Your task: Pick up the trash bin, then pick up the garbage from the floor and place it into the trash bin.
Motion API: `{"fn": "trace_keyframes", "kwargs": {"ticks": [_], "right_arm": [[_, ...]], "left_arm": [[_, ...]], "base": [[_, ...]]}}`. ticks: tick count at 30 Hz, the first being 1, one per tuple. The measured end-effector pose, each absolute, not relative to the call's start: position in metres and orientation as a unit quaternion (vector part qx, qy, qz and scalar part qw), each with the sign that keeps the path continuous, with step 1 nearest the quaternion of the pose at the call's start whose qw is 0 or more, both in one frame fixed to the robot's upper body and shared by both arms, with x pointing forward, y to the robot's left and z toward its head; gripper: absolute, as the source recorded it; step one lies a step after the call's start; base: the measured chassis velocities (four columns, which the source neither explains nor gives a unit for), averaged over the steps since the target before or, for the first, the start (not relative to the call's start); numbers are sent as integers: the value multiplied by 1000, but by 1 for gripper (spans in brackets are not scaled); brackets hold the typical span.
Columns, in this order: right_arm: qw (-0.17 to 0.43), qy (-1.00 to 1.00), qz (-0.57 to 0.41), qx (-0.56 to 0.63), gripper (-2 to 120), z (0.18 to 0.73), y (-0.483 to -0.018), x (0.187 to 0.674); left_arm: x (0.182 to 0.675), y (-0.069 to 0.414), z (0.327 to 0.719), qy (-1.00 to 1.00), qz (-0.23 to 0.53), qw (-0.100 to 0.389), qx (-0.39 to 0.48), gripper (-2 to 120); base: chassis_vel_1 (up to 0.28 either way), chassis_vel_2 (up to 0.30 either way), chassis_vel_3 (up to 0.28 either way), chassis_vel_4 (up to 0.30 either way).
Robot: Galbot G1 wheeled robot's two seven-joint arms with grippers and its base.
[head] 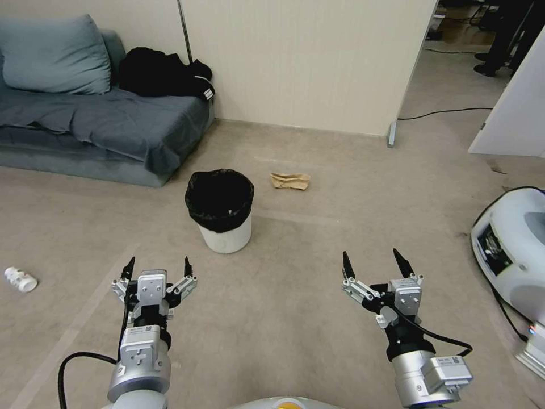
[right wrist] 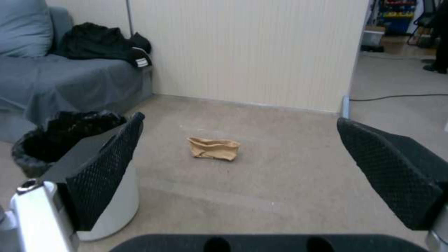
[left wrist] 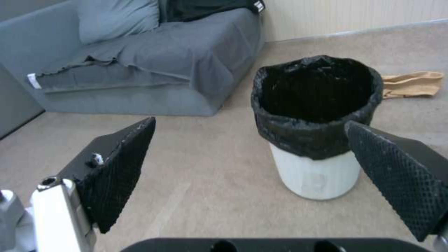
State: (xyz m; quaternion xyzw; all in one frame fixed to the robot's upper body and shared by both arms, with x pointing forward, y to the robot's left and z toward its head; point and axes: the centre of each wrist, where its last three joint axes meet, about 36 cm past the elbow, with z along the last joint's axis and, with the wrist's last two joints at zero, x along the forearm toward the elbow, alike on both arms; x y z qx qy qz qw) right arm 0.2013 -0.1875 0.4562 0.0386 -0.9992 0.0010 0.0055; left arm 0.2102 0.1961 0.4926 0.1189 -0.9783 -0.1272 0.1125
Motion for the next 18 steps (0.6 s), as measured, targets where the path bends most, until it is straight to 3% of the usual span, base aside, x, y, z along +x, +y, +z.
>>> {"fn": "trace_keyframes", "kwargs": {"ticks": [18], "right_arm": [[6,-999,4,42,100,454,-188,201]], "left_arm": [[211,195,492,-978,-127,113,120,99]], "base": [[-195,191,191,-198]]}}
